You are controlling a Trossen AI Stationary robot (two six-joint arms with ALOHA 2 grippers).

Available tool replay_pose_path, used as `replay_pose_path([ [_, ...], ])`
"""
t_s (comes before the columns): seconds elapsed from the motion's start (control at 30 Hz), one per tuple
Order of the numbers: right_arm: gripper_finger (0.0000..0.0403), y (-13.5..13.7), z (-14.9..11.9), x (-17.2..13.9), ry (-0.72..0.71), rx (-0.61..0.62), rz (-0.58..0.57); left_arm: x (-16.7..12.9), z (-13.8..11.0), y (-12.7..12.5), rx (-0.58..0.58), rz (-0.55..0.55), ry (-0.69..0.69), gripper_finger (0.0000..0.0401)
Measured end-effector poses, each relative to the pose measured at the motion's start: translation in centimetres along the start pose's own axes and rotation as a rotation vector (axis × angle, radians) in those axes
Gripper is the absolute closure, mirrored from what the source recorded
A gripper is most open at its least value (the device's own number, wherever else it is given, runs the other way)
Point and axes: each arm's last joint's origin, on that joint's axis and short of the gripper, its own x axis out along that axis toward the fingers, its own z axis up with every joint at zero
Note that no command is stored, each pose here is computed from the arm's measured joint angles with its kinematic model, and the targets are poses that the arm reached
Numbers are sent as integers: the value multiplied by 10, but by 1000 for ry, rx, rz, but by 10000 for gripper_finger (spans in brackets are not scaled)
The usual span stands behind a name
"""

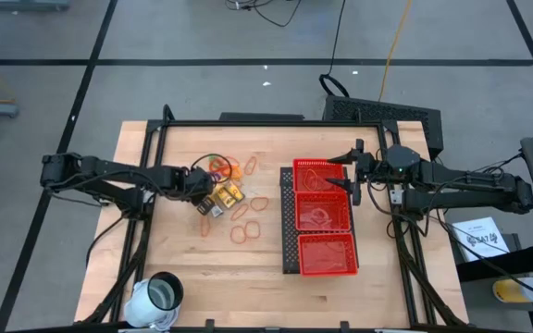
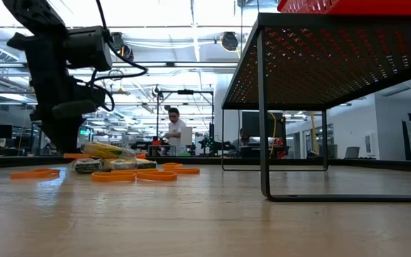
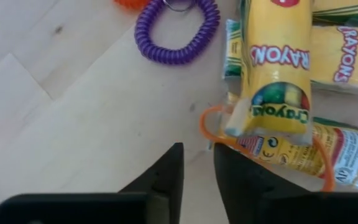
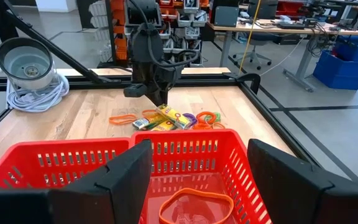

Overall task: Pick & Place Office Desk Supplies
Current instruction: Put the orange rubber band into the top red bin on the shelf

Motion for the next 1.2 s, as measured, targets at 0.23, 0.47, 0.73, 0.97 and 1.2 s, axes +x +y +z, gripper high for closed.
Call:
replay_pose_path([
  [0.23, 149, 0, 0, 0, 0, 0, 0, -6, 4, 5, 1, -20, -37, 264],
  [0.47, 149, 0, 0, 0, 0, -3, 0, -18, 2, 6, -4, -130, -36, 256],
  [0.73, 149, 0, 0, 0, 0, -20, 0, -21, 3, 2, -6, -168, -68, 256],
  [0.97, 149, 0, 0, 0, 1, -21, 0, -19, 4, 1, -3, -168, -55, 256],
  [1.2, 149, 0, 0, 0, 5, -22, 0, -18, -4, 7, 21, -101, 16, 256],
])
